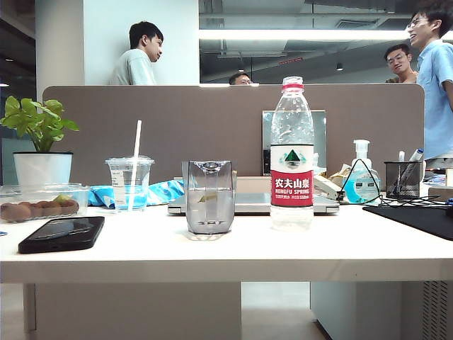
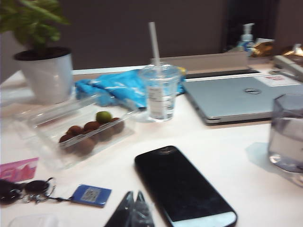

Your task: Pick up the mineral water bottle on the table and pour water into the mug until it's half full.

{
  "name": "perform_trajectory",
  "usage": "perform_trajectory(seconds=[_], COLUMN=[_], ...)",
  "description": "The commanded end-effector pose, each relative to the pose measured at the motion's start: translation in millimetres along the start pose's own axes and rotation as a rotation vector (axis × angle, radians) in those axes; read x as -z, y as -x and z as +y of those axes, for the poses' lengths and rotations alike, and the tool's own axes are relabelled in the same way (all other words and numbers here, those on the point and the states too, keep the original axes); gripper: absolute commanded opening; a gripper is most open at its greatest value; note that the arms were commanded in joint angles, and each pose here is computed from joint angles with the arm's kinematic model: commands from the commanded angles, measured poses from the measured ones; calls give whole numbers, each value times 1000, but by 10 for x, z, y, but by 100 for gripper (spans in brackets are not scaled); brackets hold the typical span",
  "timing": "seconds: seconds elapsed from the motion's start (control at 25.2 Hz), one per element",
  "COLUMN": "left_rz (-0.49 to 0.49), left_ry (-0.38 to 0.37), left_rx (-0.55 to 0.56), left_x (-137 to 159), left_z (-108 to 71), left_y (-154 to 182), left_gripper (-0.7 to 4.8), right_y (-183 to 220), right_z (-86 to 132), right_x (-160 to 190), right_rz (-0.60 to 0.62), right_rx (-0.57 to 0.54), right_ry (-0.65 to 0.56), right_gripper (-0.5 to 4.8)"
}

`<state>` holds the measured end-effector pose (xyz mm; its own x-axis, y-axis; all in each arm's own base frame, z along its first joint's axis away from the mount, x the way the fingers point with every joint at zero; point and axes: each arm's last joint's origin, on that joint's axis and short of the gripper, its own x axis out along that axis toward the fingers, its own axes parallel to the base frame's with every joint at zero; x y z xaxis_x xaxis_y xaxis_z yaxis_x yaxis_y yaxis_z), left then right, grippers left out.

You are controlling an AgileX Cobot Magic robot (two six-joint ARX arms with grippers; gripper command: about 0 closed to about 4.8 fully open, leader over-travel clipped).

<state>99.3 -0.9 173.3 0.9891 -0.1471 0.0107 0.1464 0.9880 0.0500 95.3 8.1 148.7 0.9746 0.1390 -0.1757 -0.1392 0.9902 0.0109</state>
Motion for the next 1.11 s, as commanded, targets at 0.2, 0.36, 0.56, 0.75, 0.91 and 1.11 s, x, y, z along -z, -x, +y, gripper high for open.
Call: perform_trajectory(seconds=[0.2,0.36,0.56,0.75,0.91,1.11], left_rz=[17,59,118,123,123,123], left_ry=[6,10,20,21,21,21], left_rx=[-133,-164,-148,-151,-150,-150], left_x=[76,117,174,179,179,179], left_z=[54,60,52,53,52,52], left_y=[29,31,35,36,36,36], left_gripper=[-3,-3,-3,-3,-3,-3], right_y=[-7,-7,-7,-7,-7,-7], right_z=[0,0,0,0,0,0], right_x=[12,12,12,12,12,12], right_rz=[-3,-3,-3,-3,-3,-3], right_rx=[2,2,2,2,2,2], right_ry=[-3,-3,-3,-3,-3,-3], right_gripper=[22,22,22,22,22,22])
